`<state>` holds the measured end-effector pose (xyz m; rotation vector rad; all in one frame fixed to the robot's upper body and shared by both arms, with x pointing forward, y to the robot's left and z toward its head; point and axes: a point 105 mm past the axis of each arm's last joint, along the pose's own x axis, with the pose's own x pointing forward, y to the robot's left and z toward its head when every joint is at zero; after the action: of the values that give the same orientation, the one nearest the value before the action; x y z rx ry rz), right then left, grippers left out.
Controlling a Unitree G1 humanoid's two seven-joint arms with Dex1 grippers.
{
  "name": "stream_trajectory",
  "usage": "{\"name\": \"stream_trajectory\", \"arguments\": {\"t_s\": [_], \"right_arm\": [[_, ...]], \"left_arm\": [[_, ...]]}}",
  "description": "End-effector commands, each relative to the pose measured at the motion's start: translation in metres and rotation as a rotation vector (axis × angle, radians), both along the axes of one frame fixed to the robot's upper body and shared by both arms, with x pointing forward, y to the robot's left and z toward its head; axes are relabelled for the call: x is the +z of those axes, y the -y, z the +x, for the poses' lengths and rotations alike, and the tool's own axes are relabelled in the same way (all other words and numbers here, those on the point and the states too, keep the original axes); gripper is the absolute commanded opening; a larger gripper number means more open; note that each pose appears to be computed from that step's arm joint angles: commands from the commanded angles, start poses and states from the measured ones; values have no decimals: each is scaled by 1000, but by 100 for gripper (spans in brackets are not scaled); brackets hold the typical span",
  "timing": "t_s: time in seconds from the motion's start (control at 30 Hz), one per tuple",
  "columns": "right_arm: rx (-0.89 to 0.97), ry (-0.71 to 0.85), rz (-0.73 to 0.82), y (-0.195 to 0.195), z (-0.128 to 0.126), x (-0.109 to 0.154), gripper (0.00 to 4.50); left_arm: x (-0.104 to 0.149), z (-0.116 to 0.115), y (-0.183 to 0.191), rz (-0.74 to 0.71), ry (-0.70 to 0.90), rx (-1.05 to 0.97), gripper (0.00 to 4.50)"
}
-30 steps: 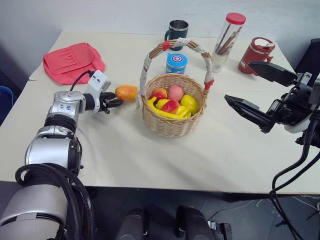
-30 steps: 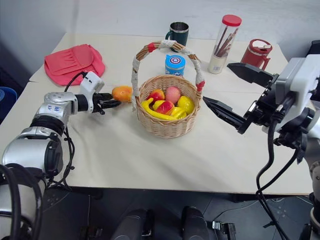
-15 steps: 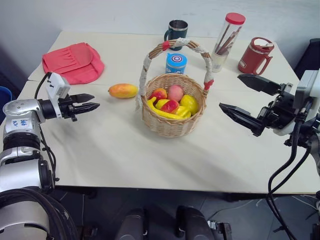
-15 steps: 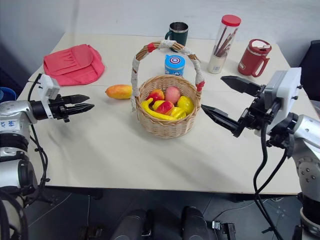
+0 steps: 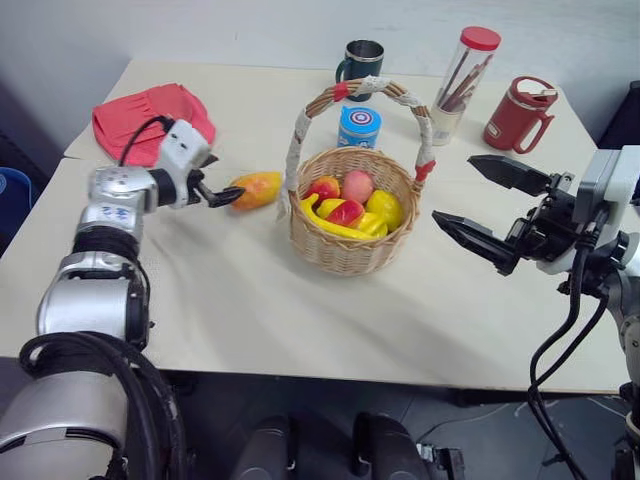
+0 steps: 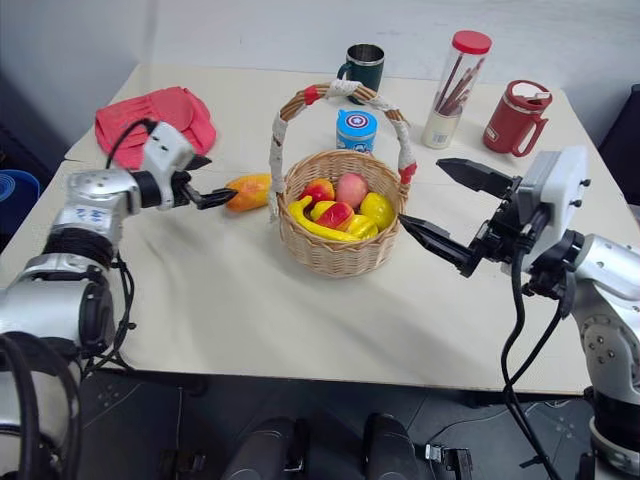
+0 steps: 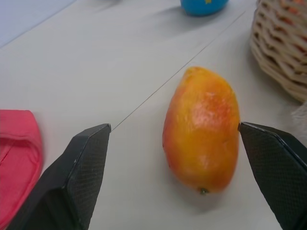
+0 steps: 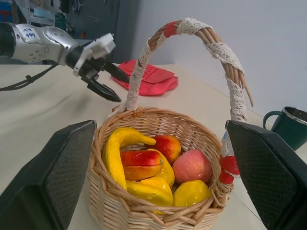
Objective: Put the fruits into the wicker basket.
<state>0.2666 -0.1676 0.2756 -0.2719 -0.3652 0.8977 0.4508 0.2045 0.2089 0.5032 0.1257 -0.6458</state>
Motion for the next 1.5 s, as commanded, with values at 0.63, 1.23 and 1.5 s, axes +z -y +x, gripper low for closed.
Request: {"name": "stream_trajectory", "arguments": {"t_s": [0.63,1.23,1.5], "right_arm": [[-148,63,39,8,-36,5,450],[-86,35,19,20,-20,8,450],[-29,29,28,7,-9,6,450]], "left_arm": [[-27,11,16,-139,-85,132,293],[48,-129,24,-103,-38,-673,293],[58,-115,108,-243,-62,-601,293]]}}
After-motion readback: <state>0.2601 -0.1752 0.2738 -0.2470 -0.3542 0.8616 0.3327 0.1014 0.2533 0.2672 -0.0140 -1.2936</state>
